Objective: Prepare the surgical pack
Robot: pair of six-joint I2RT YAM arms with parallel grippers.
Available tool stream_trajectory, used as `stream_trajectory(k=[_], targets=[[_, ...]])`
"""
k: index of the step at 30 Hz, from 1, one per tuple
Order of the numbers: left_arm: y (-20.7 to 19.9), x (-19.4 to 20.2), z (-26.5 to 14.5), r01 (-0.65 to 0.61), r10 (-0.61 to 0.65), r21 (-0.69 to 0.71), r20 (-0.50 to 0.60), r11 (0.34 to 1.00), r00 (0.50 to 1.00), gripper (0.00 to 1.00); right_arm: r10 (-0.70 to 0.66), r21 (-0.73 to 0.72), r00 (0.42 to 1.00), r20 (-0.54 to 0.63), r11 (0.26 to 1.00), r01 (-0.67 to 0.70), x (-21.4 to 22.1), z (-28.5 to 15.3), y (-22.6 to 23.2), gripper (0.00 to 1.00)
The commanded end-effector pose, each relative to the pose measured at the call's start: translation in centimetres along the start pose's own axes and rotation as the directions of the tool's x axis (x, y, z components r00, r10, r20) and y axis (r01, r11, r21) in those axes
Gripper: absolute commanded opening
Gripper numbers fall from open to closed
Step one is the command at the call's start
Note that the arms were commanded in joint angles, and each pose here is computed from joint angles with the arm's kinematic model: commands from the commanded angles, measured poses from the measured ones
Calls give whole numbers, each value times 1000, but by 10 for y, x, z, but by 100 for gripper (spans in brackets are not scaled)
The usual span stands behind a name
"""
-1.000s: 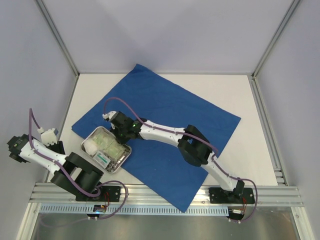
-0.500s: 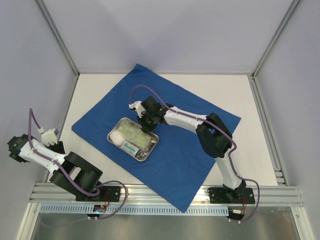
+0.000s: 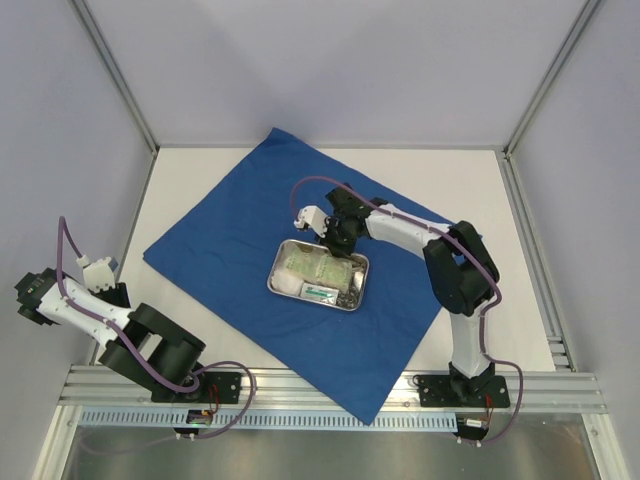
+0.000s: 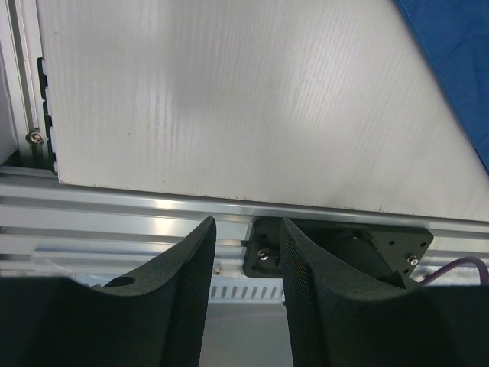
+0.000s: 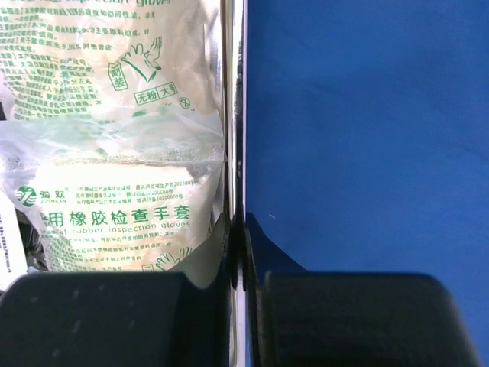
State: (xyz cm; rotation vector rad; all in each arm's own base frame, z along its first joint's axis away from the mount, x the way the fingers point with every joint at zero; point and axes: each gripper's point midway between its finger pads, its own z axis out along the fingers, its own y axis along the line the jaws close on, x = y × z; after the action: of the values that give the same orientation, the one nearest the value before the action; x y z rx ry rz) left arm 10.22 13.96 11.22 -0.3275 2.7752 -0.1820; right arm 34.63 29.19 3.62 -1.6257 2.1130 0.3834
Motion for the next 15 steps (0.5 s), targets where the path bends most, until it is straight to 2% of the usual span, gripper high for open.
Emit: stream_trajectory(k=[1,4,7,10,12,15], targets=[[-1,-2,-4,-26,26,5,12,1000,1000,48,-176,72,971,-161,979,189,40,-7,-38,0],[-1,-2,-5,-29,30,-2,12,1000,999,48,-233,120,961,-151,960,252,29,-9,-66,0],[1,-1,-6,-35,35,-11,9,999,999,48,-357,118,924,-134,920,373,13,-1,-79,1],[1,-2,-6,-35,35,-16,11,999,999,48,-464,128,876,-131,868,479,-2,7,-88,1],[1,-2,-6,-33,33,-12,13,999,999,48,-546,133,821,-166,813,567,-10,13,-92,3],[1,-2,-4,-29,29,-7,10,1000,1000,48,-611,158,766,-200,752,640,-23,24,-98,10]])
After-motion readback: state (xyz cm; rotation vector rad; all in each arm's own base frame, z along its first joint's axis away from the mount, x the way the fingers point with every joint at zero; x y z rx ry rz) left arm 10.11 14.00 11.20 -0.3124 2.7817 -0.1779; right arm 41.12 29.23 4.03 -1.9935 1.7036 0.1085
